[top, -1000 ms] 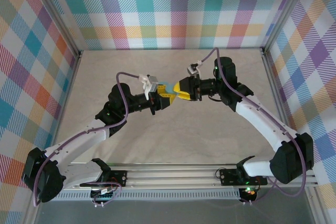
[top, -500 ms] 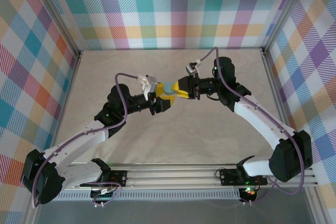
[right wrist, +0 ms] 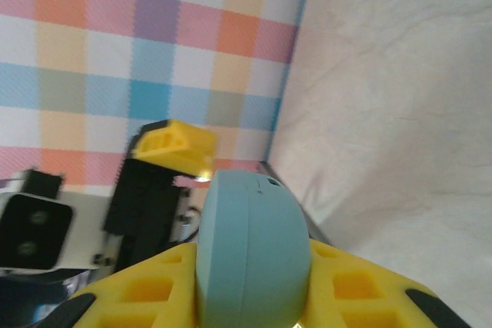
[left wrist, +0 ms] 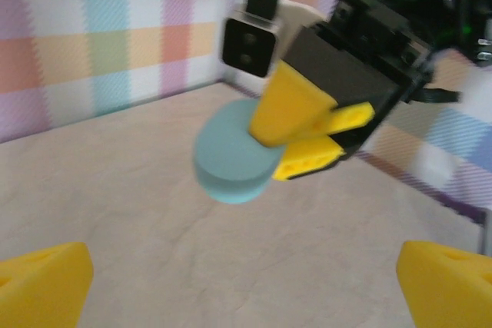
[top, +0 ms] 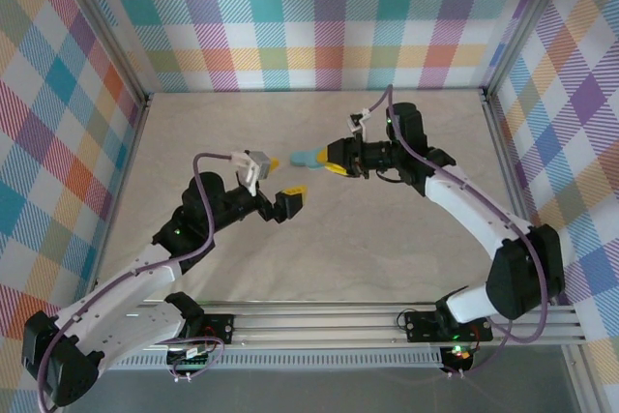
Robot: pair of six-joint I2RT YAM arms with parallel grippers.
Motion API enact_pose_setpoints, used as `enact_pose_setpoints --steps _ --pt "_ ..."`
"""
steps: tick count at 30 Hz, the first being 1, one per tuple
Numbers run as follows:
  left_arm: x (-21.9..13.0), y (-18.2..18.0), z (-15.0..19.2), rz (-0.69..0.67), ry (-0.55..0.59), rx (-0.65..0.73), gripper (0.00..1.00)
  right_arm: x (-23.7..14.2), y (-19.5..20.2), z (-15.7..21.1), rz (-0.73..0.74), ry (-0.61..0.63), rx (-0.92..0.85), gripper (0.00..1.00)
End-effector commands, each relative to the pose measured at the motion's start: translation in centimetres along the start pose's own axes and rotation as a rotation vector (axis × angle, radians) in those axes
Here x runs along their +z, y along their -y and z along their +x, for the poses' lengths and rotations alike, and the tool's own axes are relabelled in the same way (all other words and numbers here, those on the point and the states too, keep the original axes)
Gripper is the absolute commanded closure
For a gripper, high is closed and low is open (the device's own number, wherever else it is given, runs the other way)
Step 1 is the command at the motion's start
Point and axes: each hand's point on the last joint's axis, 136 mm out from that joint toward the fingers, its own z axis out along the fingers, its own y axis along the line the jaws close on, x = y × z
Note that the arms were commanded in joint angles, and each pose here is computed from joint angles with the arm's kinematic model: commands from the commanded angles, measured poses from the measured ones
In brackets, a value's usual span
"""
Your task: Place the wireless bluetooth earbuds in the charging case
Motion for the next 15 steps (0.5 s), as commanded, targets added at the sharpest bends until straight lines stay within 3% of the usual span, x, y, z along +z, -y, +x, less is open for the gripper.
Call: enact_pose_setpoints --steps 1,5,10,15 --pt "-1.1 -4.7 2.8 -0.268 -0.092 -0.071 0.00 1.4 6.4 0.5 0.164 -0.014 0.026 0.72" --pt "-2.4 -8.3 5.0 -0.467 -0.133 -0.209 0.00 4.6 11.8 1.6 0.255 -0.050 0.065 0.73" --pt "-2.9 -9.7 7.3 -0.529 -0.193 -0.286 0.00 9.2 16.6 3.8 0.300 -0.173 0.114 0.74" --pt "-3.5 -11.0 8.9 -0.577 -0.209 -0.340 0.00 11.6 19.9 3.6 0.293 -0.195 0.170 0.75"
